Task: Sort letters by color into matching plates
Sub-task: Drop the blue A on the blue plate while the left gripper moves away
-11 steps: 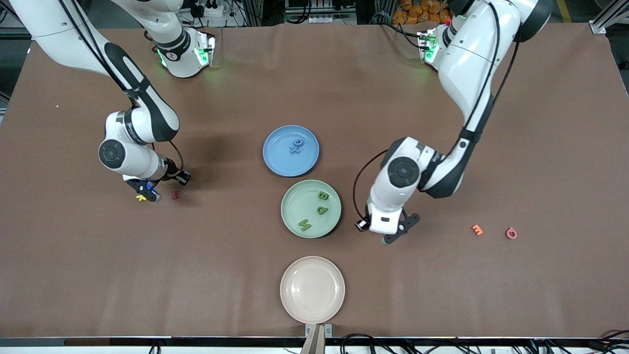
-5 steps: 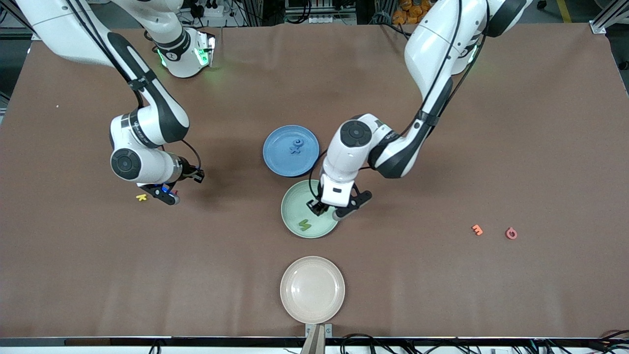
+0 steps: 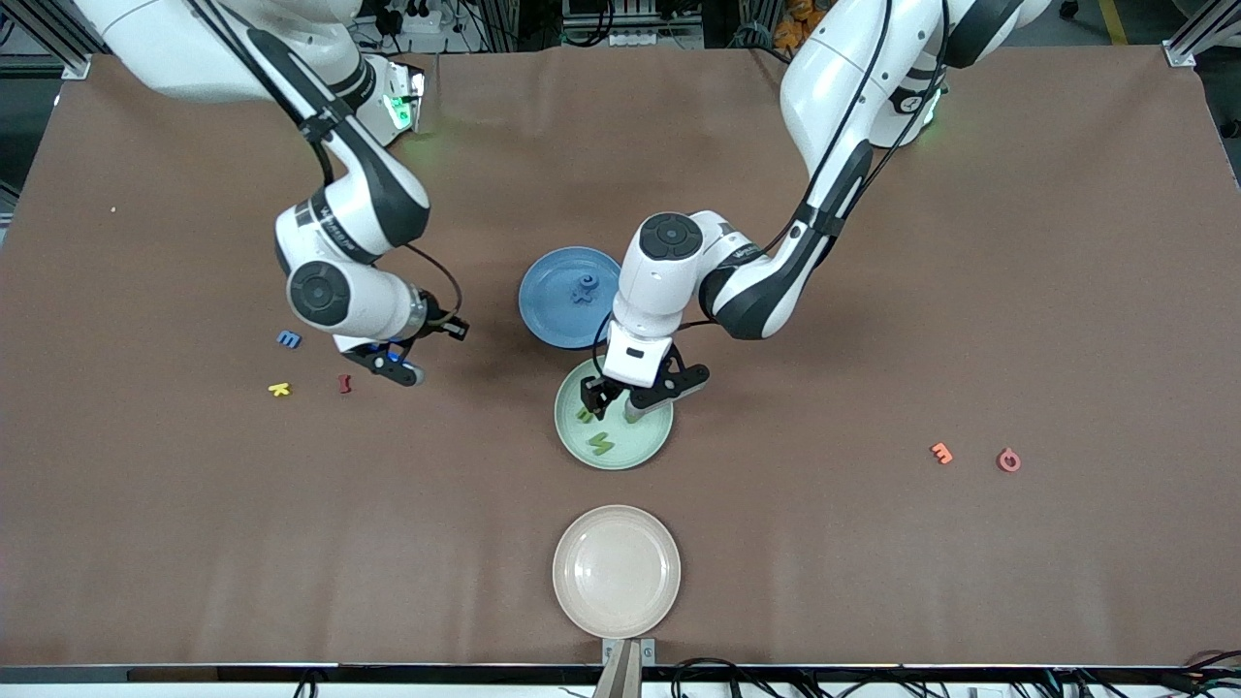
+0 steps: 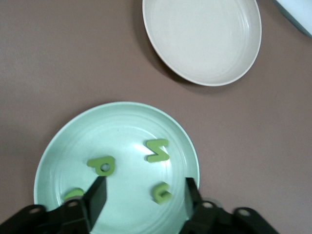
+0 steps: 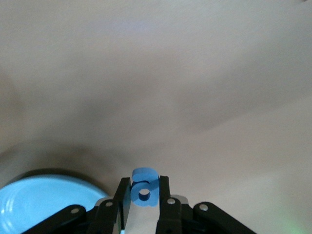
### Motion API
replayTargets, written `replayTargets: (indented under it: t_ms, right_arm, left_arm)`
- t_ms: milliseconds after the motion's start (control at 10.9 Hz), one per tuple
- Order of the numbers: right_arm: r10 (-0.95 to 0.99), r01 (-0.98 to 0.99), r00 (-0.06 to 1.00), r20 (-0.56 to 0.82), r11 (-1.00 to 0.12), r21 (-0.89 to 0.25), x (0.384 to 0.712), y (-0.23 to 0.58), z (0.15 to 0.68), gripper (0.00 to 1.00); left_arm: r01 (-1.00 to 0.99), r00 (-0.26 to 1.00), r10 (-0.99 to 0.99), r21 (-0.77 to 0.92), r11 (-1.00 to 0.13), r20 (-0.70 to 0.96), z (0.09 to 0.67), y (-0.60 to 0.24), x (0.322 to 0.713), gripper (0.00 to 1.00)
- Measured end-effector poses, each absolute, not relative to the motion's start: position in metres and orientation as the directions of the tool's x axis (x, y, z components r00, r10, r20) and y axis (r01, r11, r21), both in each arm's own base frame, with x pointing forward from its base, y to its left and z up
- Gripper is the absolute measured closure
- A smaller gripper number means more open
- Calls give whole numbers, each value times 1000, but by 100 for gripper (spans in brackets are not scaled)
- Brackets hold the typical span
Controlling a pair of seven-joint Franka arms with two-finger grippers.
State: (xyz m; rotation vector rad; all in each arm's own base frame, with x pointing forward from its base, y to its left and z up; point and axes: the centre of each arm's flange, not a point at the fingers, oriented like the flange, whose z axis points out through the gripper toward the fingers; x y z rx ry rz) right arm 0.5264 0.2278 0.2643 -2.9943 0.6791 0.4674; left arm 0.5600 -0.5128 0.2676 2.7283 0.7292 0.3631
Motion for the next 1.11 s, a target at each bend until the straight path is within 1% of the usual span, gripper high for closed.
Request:
replayTargets:
  t_ms: [184,369,553,737,829,921,1106]
  right_arm:
    - [-424,-442,858,-290,-897,2,517,261,261,73]
    - [-464,-490,839,-285,-871,-24,504,301,249,73]
    - [-489,-520,823,-289,-853,-39,481,346,238,73]
    - [-506,-540,809,-298,-841,-40,455,384,232,73]
    - [-501,-536,810,-304,-844,-37,446,395,229,73]
    - [-493,-527,813,-310,-849,-33,440,401,225,73]
    - [-482,-516,815,-322,-856,-24,432,407,218,73]
  left_arm:
    - [472,825,536,304,-828,180,272,-495,575,2]
    - [488,825,527,214,-846,202,269,-442,611,0]
    - [464,856,477,107,-879,202,261,-381,642,0]
    - [426,888,422,18,-904,183,270,-335,657,0]
    - [420,893,414,4,-907,173,276,-316,655,0]
    - [414,893,413,30,-910,180,280,-302,645,0]
    - [370,882,405,176,-912,243,276,-275,605,0]
